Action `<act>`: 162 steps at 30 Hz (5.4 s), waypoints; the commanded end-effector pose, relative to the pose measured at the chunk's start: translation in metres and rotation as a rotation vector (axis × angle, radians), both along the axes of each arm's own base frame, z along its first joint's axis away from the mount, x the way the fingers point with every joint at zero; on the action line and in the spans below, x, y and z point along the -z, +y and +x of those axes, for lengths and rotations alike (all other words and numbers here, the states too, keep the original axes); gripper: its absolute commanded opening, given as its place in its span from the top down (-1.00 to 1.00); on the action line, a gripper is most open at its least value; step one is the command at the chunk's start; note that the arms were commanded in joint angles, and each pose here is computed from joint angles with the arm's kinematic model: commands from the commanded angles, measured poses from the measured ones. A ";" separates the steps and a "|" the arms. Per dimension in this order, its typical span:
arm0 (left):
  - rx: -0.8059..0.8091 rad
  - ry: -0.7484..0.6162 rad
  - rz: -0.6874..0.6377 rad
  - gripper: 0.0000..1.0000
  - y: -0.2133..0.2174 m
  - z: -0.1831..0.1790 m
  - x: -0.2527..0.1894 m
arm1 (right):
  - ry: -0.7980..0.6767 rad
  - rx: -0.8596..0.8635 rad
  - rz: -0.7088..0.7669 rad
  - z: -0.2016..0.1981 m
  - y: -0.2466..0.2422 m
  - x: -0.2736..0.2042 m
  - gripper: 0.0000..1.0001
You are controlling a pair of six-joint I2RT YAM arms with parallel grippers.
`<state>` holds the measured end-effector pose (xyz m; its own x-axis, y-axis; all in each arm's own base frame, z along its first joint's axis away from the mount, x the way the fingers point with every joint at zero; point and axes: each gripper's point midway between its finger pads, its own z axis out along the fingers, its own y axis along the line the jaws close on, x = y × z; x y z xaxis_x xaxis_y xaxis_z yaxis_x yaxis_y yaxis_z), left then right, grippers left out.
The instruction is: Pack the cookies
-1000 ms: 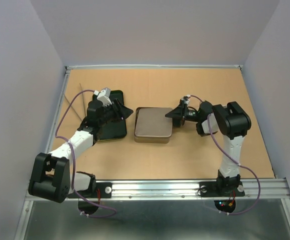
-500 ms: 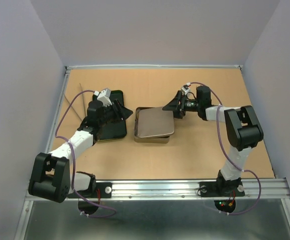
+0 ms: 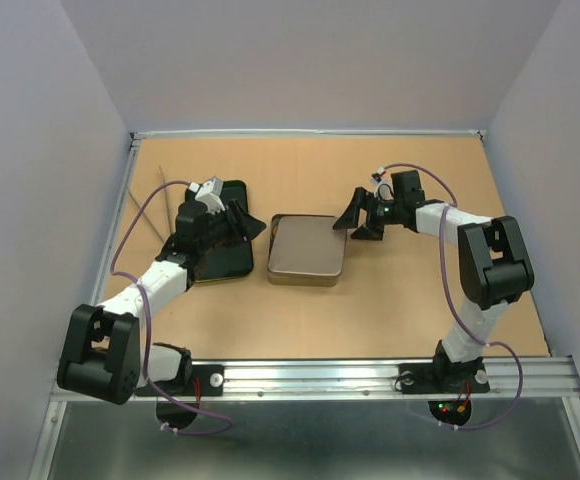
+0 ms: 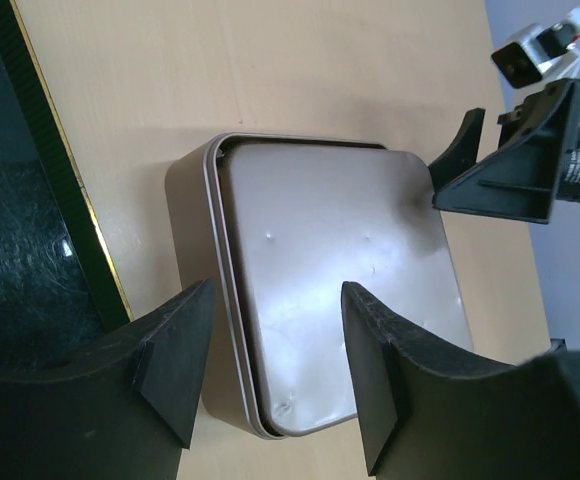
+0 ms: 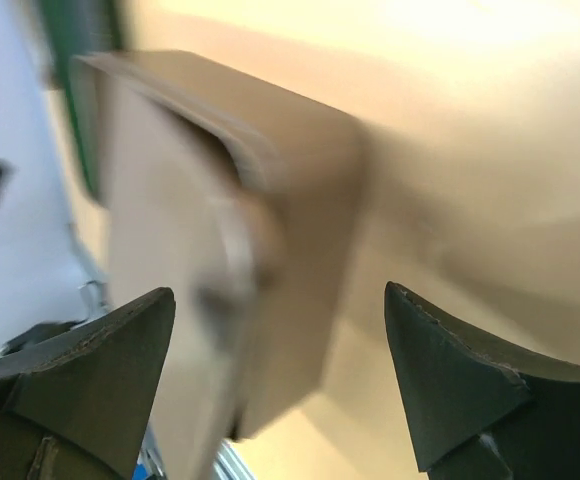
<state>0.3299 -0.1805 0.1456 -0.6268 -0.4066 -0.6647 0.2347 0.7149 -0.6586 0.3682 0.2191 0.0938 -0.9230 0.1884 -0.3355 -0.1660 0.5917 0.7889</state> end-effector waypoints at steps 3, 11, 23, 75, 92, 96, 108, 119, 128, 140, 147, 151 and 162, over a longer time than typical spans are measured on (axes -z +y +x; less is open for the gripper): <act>0.012 -0.086 -0.001 -0.27 -0.005 0.012 -0.029 | 0.116 0.065 -0.244 -0.017 -0.037 0.043 -0.80; 0.009 -0.073 0.004 -0.27 -0.004 0.011 -0.023 | 0.112 0.062 -0.228 -0.021 -0.035 0.032 -0.80; 0.006 -0.019 0.046 -0.27 -0.007 0.011 -0.006 | 0.101 0.057 -0.189 -0.009 -0.021 0.017 -0.80; -0.130 0.209 0.194 -0.20 -0.005 0.054 0.062 | 0.169 0.182 -0.238 0.041 0.010 0.045 -0.75; -0.247 0.406 0.237 0.05 0.022 0.056 0.115 | 0.162 0.162 -0.223 0.039 0.014 0.039 -0.75; -0.216 0.359 0.204 0.04 0.015 0.059 0.099 | 0.116 0.148 -0.187 0.050 0.020 0.018 -0.82; -0.193 0.281 0.163 -0.21 0.008 0.070 0.062 | 0.021 0.159 -0.154 0.077 0.027 -0.028 -0.89; -0.182 0.112 0.147 -0.28 0.006 0.087 -0.014 | -0.048 0.195 -0.218 0.073 0.012 -0.047 -0.90; -0.222 -0.131 0.156 -0.36 0.020 0.087 -0.126 | -0.269 0.241 -0.224 0.075 -0.001 -0.127 -0.95; -0.703 -0.476 0.162 -0.76 0.133 0.001 -0.177 | -0.590 0.480 -0.271 0.016 -0.066 -0.228 -1.00; -1.087 -0.471 0.275 -0.89 0.212 -0.042 -0.116 | -0.668 0.665 -0.294 -0.015 -0.107 -0.216 -1.00; -1.135 -0.325 0.523 -0.94 0.231 -0.044 -0.050 | -0.681 0.708 -0.294 -0.028 -0.118 -0.208 -1.00; -1.258 -0.243 0.539 -0.93 0.238 -0.026 0.002 | -0.853 0.655 -0.190 -0.061 -0.113 -0.215 -1.00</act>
<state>0.2979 0.0472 0.1214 -0.0536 -0.2526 -0.9661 -0.6454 0.7470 -0.1595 0.3081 0.1026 0.2826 -0.2289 0.4388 -0.8690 -0.1320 0.8704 0.4743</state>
